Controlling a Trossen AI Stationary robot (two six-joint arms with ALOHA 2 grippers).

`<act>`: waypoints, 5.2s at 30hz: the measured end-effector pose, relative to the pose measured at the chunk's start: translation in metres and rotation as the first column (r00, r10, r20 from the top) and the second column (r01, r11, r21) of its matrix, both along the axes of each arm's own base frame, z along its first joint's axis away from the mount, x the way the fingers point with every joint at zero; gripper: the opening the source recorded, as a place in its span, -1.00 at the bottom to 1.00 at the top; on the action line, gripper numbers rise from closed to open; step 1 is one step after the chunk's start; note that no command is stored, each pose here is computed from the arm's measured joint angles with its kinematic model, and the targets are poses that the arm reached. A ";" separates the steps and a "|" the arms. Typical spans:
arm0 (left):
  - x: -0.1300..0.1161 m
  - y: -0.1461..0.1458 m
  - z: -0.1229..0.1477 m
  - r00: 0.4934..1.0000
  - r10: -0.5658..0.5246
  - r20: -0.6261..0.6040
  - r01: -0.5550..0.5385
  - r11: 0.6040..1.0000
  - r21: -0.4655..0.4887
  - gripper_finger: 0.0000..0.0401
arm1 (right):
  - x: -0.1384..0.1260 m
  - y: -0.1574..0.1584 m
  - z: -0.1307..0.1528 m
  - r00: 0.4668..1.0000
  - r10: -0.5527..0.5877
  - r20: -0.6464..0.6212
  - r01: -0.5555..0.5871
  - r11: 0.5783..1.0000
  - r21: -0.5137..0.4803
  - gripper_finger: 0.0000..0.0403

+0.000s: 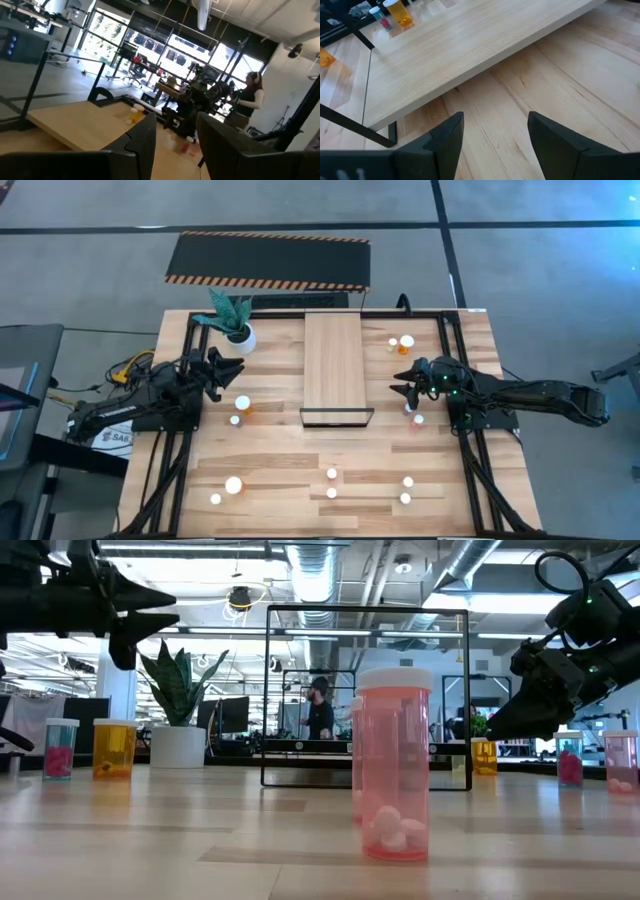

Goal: Pick and place medicine bottles onto shelf by color
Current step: Put the middle orange pill bottle on the shelf

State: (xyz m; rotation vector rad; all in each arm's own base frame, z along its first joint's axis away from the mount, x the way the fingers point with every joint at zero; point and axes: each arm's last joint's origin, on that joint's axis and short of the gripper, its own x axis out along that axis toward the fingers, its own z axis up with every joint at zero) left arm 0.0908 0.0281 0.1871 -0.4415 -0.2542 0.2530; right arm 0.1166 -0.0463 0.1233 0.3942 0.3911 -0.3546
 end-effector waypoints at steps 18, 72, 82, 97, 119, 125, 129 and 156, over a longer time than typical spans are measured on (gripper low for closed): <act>-0.002 0.001 0.018 0.997 0.047 0.064 -0.042 0.996 -0.072 -0.36 | 0.000 0.000 0.000 1.000 0.000 0.000 0.000 1.000 0.000 0.22; 0.089 0.014 0.010 0.518 -0.231 -0.823 -0.605 0.581 -0.544 0.03 | 0.000 0.000 0.000 1.000 0.000 -0.004 0.000 1.000 0.002 0.22; 0.086 0.005 0.008 0.457 -0.152 -0.876 -0.638 0.630 -0.443 0.63 | 0.000 0.000 -0.001 1.000 0.000 -0.007 0.000 1.000 0.003 0.22; 0.096 -0.005 -0.015 0.338 -0.181 -0.924 -0.722 0.580 -0.378 0.97 | 0.000 0.000 -0.001 1.000 0.000 -0.007 0.000 1.000 0.003 0.22; 0.097 -0.013 -0.026 0.267 -0.319 -0.909 -0.754 0.519 -0.403 0.99 | 0.000 0.000 -0.001 1.000 0.000 -0.007 0.000 1.000 0.003 0.22; 0.097 -0.014 -0.026 0.268 -0.275 -0.923 -0.762 0.526 -0.378 0.99 | 0.000 0.000 -0.001 1.000 0.000 -0.007 0.000 1.000 0.003 0.22; 0.098 -0.013 -0.026 0.278 -0.258 -0.925 -0.773 0.512 -0.375 0.98 | 0.000 0.000 -0.001 1.000 0.000 -0.007 0.000 1.000 0.003 0.22; 0.098 -0.013 -0.026 0.285 -0.248 -0.926 -0.776 0.507 -0.375 0.32 | 0.000 0.000 -0.001 1.000 0.000 -0.007 0.000 1.000 0.003 0.22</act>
